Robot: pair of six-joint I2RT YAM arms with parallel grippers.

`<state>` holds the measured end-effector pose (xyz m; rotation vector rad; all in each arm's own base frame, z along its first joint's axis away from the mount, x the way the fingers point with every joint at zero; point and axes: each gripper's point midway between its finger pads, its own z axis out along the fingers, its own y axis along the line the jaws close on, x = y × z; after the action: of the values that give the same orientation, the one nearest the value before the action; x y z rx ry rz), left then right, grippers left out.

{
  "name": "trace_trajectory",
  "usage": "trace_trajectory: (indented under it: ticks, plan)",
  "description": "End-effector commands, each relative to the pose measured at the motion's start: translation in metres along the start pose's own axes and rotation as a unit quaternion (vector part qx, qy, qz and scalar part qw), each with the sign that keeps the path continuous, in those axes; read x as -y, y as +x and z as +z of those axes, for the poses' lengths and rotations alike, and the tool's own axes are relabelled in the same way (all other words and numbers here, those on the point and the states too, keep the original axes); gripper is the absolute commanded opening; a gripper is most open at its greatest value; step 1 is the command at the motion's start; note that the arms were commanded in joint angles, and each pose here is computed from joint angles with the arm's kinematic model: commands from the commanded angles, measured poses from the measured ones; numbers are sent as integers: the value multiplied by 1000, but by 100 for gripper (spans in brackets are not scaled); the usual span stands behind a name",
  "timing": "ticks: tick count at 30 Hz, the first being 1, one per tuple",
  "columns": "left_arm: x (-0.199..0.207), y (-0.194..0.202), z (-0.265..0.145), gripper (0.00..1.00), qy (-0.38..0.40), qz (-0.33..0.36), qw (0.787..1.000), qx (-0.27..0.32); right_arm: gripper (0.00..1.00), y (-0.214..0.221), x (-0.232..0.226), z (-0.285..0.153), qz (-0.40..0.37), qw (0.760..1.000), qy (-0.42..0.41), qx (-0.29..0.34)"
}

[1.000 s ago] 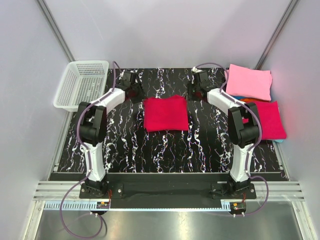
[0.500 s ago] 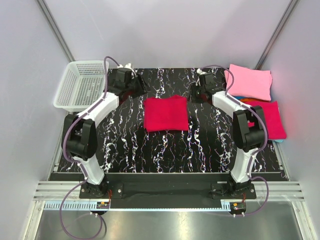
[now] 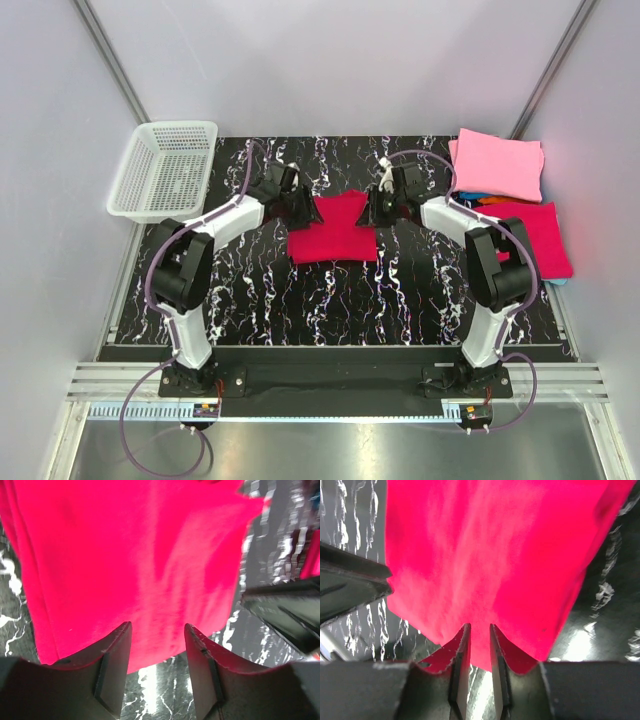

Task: Fold and stack the t-shirts
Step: Fold the tshirt

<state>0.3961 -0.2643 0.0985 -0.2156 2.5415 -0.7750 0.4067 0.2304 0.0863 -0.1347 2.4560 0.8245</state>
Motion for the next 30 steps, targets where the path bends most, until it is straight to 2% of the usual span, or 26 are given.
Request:
trace_trajectory:
  ticks: [1, 6, 12, 17, 18, 22, 25, 30]
  plan:
    - [-11, 14, 5, 50, -17, -17, 1000, -16, 27, 34, -8, 11, 28, 998, -39, -35]
    - [-31, 29, 1, 50, -51, -24, 998, -26, 27, 65, 0, 12, 50, 997, -39, -45]
    - [-61, 48, 14, 49, -107, -21, 993, -48, 26, 97, 26, 22, 72, 994, 0, -76]
    - [-93, 49, 8, 48, -210, 8, 977, -37, 27, 102, 48, 20, 78, 991, 67, -83]
    - [-99, 41, 5, 48, -232, 21, 972, -21, 27, 102, 53, 19, 78, 990, 82, -85]
    - [-123, 39, -4, 49, -303, 41, 952, -20, 27, 95, 75, 13, 71, 981, 156, -86]
    - [-135, 35, -10, 48, -339, 51, 939, -16, 27, 95, 85, 6, 68, 976, 189, -87]
    - [-136, 29, -12, 48, -352, 57, 934, -12, 27, 96, 90, 0, 66, 971, 211, -92]
